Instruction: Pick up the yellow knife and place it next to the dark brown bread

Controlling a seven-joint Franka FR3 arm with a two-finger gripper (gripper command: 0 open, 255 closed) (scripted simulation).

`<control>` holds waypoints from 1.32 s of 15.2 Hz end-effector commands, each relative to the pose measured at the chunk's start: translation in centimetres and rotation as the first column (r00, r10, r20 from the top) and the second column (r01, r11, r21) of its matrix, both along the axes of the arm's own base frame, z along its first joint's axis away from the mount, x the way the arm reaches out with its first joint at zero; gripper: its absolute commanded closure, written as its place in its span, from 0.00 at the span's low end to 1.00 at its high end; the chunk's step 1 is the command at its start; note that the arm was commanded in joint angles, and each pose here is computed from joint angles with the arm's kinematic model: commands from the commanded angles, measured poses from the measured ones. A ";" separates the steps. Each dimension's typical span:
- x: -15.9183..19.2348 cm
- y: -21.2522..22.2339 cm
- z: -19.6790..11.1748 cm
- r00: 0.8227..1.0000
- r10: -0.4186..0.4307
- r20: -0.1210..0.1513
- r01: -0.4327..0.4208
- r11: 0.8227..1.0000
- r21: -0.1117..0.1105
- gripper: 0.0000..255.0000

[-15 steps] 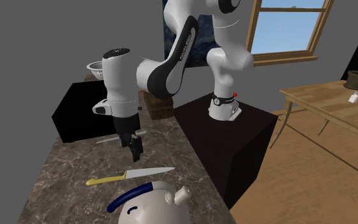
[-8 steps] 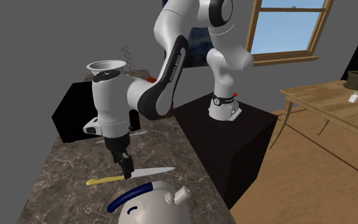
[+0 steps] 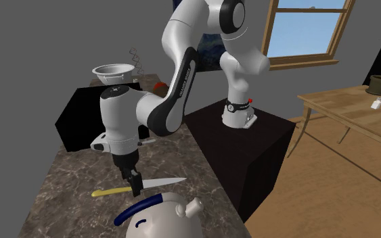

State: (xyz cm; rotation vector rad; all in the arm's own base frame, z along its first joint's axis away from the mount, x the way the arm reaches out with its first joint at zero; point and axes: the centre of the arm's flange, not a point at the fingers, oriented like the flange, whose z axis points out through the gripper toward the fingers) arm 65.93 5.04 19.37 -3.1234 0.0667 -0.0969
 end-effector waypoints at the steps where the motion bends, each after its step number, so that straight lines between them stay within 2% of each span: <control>1: 0.0 0.0 0.0 1.000 0.000 0.000 0.000 1.000 0.000 0.00; 4: 0.0 0.0 0.0 1.000 0.000 0.000 0.000 1.000 0.000 0.00; 5: 0.0 0.0 0.0 1.000 0.000 0.000 0.000 1.000 0.000 1.00; 14: 0.0 0.0 0.0 1.000 0.000 0.000 0.000 1.000 0.000 1.00; 20: 0.0 0.0 3.1 1.000 0.000 0.000 0.000 1.000 0.000 1.00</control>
